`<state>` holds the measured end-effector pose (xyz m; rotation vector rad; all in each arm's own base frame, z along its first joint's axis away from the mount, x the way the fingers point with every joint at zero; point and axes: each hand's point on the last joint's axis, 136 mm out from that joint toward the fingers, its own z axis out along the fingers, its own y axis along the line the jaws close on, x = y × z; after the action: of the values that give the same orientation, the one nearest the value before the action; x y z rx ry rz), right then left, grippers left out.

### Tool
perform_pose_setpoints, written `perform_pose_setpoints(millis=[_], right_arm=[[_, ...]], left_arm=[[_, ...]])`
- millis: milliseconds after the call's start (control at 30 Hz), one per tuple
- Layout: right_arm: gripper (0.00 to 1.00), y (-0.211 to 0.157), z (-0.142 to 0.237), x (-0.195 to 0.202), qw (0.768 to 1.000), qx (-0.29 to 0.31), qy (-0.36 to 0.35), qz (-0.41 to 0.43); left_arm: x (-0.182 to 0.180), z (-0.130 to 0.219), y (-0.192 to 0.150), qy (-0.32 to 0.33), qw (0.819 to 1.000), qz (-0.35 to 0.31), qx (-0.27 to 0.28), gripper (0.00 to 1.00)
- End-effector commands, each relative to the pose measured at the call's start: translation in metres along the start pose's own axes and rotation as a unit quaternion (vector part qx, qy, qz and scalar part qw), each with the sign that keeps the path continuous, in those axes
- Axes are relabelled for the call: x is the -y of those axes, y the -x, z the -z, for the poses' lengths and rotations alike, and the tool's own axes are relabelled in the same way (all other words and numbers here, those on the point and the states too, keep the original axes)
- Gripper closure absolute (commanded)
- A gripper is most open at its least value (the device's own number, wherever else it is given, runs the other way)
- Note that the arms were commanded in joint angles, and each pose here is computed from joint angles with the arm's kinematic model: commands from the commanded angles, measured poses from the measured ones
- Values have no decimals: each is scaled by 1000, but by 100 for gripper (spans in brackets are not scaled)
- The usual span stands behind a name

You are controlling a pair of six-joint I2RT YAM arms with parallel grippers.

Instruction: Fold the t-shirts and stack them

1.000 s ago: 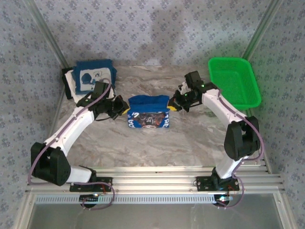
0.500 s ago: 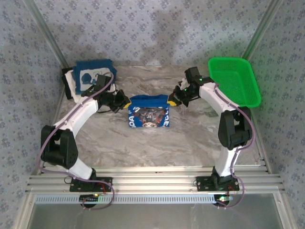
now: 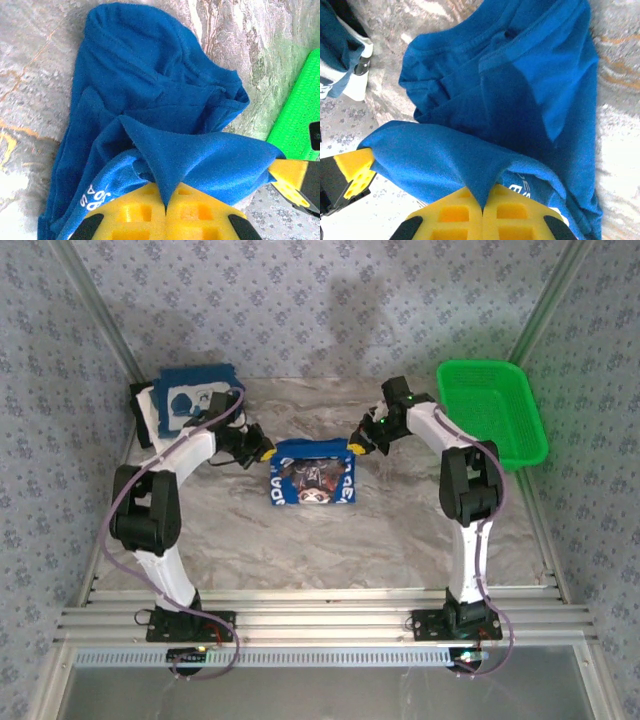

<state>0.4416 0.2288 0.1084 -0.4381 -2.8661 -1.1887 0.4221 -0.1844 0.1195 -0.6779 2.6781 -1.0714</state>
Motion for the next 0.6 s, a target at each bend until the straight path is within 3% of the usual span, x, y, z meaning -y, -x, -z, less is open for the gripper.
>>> perform_pose_setpoints(millis=[0,200,300,333,433,467,533,567], right_arm=[[100,20,6,18,1000,11,-19,-21],[97,36,-3,29,999,11,-22,-35],[87,46,-8,30,999,12,-16,-43],[80,52,-9,29,999,16,-10,-44],[61,73,-3,19,998,41,16,-46],[57,79,1,14,997,51,22,-45],[56,91,19,1,996,76,33,-33],[55,94,29,-6,995,87,36,-22]], left_arm=[[1,3,27,-4,1000,-9,24,100],[-9,-13,40,-4,1000,3,15,100],[-14,-19,47,-5,1000,10,14,100],[-16,-22,50,-5,1000,14,12,92],[-8,-21,62,-24,999,20,21,50],[0,-18,67,-36,999,18,29,42],[24,-4,78,-55,997,1,48,21],[31,4,81,-52,997,-4,52,16]])
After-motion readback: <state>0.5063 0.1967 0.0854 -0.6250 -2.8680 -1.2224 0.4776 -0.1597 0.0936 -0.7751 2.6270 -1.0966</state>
